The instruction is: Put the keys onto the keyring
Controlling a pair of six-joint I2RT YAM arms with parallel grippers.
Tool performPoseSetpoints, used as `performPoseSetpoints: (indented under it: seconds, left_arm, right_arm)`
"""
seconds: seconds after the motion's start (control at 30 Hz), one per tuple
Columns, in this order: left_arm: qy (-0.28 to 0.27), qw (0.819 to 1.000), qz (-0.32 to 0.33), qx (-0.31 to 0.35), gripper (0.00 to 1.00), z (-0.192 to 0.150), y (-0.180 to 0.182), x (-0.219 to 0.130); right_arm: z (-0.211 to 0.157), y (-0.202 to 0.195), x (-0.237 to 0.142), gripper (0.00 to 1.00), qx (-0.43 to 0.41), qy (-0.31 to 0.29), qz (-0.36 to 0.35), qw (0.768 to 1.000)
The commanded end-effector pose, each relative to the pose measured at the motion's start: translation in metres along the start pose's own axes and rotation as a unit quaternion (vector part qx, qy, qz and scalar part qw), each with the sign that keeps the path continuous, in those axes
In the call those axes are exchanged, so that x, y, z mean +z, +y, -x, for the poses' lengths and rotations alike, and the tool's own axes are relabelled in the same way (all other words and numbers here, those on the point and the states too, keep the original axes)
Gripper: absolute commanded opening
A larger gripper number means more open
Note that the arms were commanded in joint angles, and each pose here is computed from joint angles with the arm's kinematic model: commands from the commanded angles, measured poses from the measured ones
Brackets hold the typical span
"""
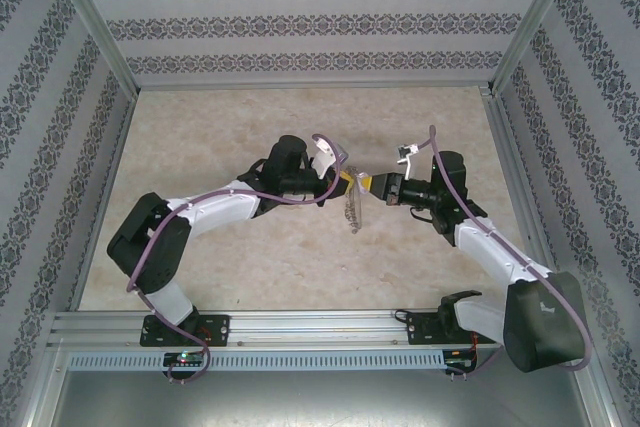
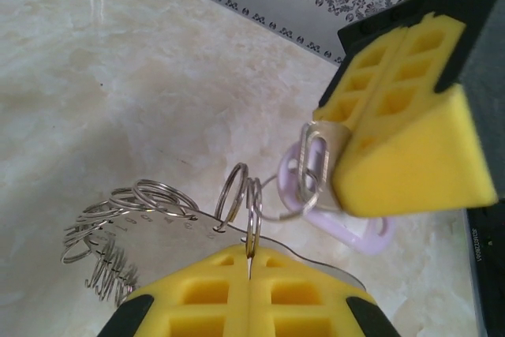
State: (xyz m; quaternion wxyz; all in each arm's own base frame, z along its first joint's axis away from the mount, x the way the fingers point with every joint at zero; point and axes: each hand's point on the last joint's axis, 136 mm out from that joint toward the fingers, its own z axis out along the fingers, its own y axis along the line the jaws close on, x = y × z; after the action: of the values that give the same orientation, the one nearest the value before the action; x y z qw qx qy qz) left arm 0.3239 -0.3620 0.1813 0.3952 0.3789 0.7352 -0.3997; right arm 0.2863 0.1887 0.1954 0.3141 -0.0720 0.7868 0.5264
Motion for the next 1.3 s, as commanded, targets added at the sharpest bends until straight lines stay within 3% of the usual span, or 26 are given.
performPoseSetpoints:
  seconds: [0.0,0.5,0.73,0.87,1.27]
  left_arm:
    - [-0.007,0.999,-0.010,0.033,0.00,0.016,-0.014,-0.010]
    - [-0.013,0.999,-0.011,0.043,0.00,0.027,-0.019,-0.020]
    - [-0.003,0.999,-0.005,0.034,0.37,0.018,-0.014,-0.015]
    - [-0.006,0.999,-0.007,0.038,0.43,0.017,-0.014,-0.015]
    - [-0.030,0.997,-0.024,0.073,0.45,0.027,-0.026,-0.025]
  right_arm:
    - [0.017,0.003,-0.009,0.00,-0.026,-0.033,-0.007,0.999]
    - [0.007,-0.017,-0.014,0.00,0.004,-0.037,-0.030,0.999]
    - [0.016,-0.003,-0.015,0.00,0.003,-0.035,-0.013,0.999]
    - [0.021,0.006,-0.016,0.00,0.007,-0.034,-0.002,0.999]
    - [0.042,0.047,-0.022,0.00,0.020,-0.029,0.042,0.999]
